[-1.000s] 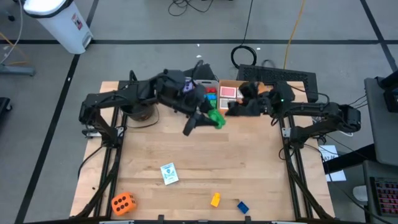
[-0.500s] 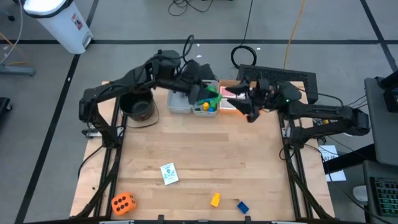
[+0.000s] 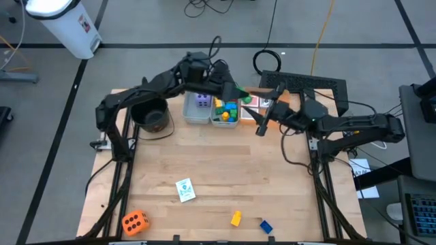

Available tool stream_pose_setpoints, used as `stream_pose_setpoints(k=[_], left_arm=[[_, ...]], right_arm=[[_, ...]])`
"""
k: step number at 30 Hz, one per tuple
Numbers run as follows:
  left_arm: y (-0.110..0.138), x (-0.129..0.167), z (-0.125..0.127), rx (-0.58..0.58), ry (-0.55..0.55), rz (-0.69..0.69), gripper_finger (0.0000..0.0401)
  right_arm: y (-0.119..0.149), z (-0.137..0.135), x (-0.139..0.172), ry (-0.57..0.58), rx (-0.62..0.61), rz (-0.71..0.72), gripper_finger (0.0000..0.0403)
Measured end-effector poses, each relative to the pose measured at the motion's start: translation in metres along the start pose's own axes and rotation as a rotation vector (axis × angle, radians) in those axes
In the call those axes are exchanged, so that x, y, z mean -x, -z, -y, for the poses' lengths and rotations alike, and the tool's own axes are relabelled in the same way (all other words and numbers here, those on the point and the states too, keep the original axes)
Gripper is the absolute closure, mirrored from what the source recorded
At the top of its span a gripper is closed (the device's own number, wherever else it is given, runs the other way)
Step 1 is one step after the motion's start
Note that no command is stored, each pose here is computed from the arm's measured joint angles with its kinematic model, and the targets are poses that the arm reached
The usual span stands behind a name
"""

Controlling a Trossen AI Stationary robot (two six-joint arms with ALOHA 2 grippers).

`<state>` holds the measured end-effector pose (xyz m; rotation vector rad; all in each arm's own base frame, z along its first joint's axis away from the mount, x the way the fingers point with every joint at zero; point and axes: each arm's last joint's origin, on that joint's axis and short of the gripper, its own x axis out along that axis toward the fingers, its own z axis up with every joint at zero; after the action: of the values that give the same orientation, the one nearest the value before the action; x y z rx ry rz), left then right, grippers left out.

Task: Pick & Place Toys
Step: Put the green gamepiece into the right gray bin

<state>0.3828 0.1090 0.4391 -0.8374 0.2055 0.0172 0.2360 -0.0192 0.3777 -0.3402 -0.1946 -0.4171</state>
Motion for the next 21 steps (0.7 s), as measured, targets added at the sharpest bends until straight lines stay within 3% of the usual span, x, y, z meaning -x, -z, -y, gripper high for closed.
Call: stream_pose_setpoints(k=[15, 21], left_arm=[[-0.0026, -0.0099, -0.0026, 0.038, 0.043, 0.038, 0.0222], [-0.0041, -0.0097, -0.0007, 0.035, 0.060, 0.053, 0.0222]], right_arm=[[0.0044, 0.0025, -0.0008, 0.161, 0.119, -0.096, 0.0161], [0.0063, 0.0020, -0.0007, 0.158, 0.132, -0.116, 0.0161]])
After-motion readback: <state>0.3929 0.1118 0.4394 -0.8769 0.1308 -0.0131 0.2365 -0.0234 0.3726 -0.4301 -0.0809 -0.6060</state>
